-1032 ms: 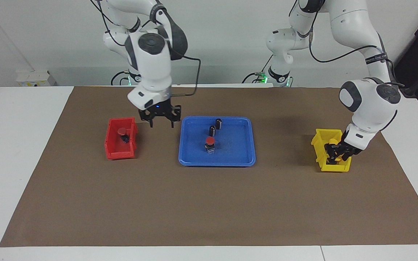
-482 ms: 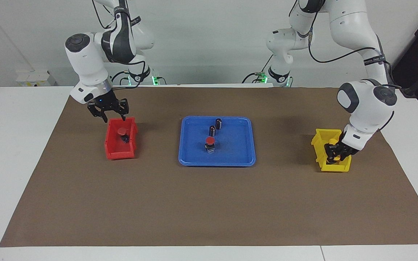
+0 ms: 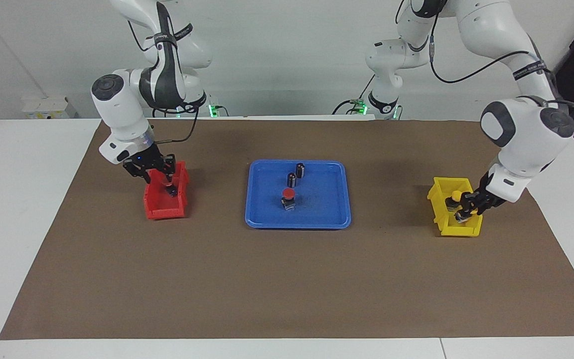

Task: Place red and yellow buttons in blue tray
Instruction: 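Lift the yellow button with the left gripper while the right gripper grasps red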

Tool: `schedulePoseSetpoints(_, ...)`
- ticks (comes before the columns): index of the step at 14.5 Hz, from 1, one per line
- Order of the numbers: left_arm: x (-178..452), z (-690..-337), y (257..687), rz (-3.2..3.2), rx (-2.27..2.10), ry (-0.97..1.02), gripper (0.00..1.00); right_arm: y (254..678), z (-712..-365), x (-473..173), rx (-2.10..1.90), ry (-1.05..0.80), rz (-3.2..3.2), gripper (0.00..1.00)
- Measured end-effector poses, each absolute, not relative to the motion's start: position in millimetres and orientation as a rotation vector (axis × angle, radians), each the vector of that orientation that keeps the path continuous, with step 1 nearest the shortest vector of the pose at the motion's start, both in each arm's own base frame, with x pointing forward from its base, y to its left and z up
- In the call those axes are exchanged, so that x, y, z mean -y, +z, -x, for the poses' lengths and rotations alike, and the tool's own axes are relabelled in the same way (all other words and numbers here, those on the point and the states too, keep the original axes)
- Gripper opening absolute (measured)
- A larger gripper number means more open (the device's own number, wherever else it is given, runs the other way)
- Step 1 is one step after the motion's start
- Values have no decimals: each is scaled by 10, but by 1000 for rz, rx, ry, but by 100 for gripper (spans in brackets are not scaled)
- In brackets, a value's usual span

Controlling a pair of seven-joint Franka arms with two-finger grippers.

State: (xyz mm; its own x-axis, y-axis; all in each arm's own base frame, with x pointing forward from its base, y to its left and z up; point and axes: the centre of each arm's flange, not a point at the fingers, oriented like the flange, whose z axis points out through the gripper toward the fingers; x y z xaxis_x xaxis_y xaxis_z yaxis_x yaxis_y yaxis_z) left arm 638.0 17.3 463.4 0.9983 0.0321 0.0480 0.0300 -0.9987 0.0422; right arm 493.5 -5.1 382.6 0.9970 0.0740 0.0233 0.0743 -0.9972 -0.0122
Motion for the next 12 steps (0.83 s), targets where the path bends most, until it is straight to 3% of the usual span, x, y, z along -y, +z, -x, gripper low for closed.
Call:
schedulePoseSetpoints(2, 372, -6400, 5011, -3075, -29, 85, 41, 3777, -4906, 38, 120, -21, 3126, 65)
schedulePoseSetpoints(4, 1426, -6264, 4989, -3064, -42, 65, 41, 3731, -4878, 39, 120, -8, 3126, 63)
schedulePoseSetpoints(8, 3248, -5535, 4575, -3035, -45, 78, 41, 3586, -4825, 43, 119, -40, 3128, 62)
schedulePoseSetpoints(12, 3815, -5169, 4140, -3004, -68, 110, 41, 3488, -4801, 43, 119, -50, 3127, 61)
